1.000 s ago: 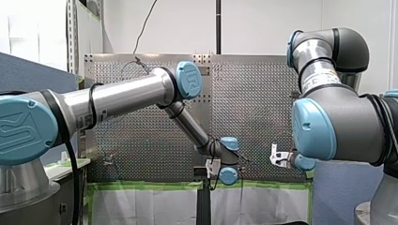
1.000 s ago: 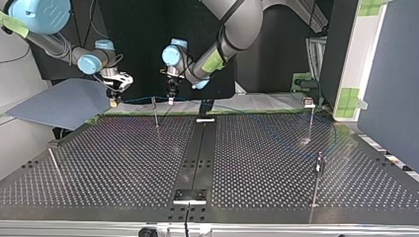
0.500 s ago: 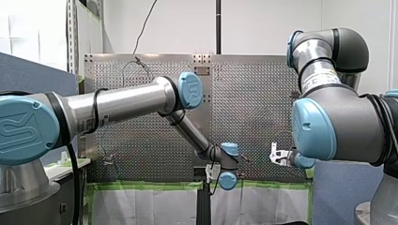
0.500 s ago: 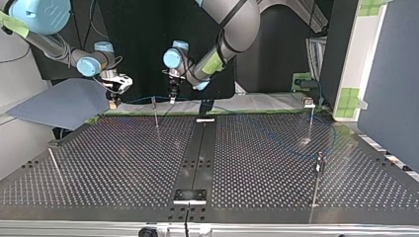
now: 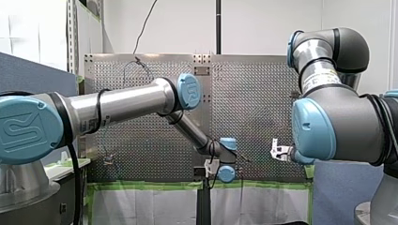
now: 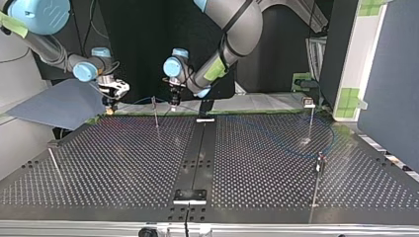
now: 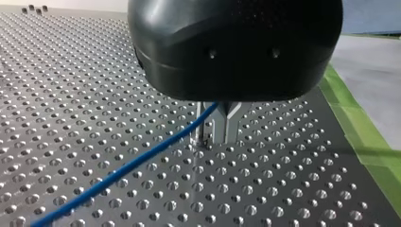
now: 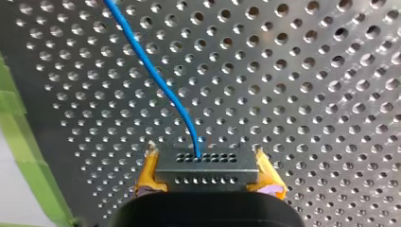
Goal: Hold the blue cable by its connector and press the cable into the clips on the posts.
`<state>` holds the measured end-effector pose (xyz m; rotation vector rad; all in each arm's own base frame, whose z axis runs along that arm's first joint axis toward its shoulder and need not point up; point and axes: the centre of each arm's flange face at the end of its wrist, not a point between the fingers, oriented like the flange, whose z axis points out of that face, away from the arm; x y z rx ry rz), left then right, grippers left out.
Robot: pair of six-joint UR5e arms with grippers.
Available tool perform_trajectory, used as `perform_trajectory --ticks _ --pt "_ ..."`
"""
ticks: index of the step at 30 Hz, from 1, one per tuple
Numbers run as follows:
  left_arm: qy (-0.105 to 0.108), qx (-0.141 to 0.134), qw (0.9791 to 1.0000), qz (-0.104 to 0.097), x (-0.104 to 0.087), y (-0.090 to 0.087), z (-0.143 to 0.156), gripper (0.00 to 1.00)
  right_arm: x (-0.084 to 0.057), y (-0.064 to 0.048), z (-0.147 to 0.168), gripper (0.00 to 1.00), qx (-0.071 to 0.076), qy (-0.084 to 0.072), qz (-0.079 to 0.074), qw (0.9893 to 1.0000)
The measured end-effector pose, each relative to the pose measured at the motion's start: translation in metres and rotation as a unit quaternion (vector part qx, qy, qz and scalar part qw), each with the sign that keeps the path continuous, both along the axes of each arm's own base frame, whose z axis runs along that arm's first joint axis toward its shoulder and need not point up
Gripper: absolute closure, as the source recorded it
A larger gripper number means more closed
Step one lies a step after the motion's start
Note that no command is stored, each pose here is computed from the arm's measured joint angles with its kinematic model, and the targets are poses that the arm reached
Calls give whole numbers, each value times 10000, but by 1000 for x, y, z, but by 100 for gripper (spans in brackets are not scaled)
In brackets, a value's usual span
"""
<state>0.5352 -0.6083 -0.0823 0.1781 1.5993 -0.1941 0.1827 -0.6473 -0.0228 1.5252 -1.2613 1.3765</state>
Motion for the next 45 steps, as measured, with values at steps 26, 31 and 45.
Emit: perform_trajectory --ticks 26,31,45 --pt "-241 -243 9993 114 44 7 30 100 -2 -37 28 100 -345 -93 223 9991" --pt "-283 -350 9988 178 54 10 36 100 -5 -44 32 100 -410 -117 211 9989" --pt "-197 -403 9987 249 64 22 35 100 -2 -54 10 100 -121 -79 281 9995"
